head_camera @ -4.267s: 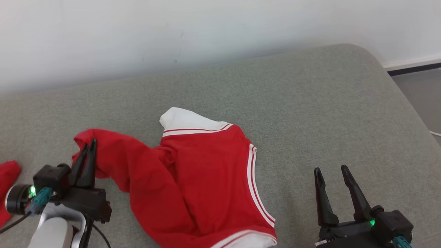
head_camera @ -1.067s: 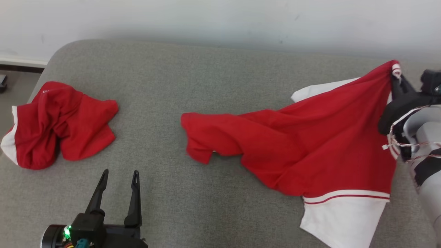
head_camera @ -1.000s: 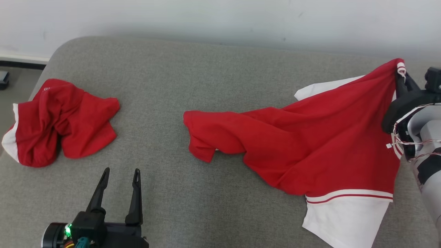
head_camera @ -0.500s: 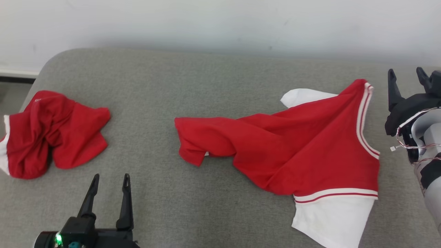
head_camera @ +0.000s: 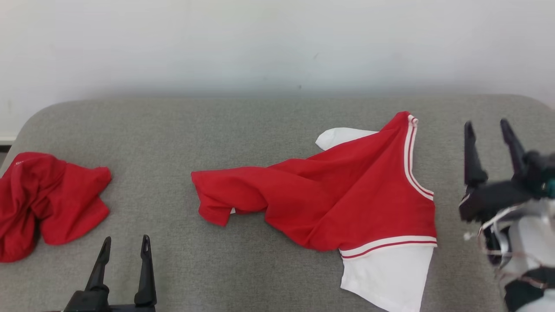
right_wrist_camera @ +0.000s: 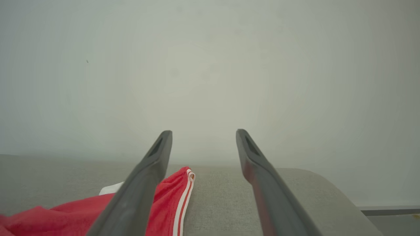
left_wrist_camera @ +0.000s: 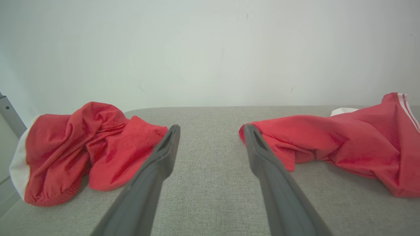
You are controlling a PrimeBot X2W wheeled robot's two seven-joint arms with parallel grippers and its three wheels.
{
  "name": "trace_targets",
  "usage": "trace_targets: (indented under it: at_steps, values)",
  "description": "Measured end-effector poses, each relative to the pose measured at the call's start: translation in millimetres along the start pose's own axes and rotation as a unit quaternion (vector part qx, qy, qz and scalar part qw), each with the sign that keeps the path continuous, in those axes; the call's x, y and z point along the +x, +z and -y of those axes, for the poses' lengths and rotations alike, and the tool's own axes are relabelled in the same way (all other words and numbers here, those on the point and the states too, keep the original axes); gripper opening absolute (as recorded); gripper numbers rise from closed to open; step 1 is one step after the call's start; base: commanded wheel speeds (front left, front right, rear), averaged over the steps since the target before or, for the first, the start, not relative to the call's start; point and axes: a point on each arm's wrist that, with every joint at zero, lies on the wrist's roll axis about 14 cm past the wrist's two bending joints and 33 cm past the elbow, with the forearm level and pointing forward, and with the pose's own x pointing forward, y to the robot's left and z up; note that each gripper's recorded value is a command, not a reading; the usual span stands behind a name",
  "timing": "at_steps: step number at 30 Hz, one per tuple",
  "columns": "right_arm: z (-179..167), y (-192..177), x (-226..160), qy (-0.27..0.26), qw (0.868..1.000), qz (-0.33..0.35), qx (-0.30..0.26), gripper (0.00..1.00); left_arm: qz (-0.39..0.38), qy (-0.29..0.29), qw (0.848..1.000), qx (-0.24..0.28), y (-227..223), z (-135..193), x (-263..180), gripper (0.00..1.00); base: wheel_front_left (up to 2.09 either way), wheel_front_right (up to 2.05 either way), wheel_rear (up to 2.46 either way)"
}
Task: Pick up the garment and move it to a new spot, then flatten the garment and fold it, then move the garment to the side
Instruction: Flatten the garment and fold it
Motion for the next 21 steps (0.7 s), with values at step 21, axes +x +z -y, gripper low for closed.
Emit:
trace_targets:
  at_steps: [21]
  values:
    - [-52, -21, -104, 0.007, 0.997, -0.002, 0.082, 1.0, 0.001, -0.018, 1.0, -0.005, 1, 12, -5, 1.0, 0.0, 0.0, 0.0]
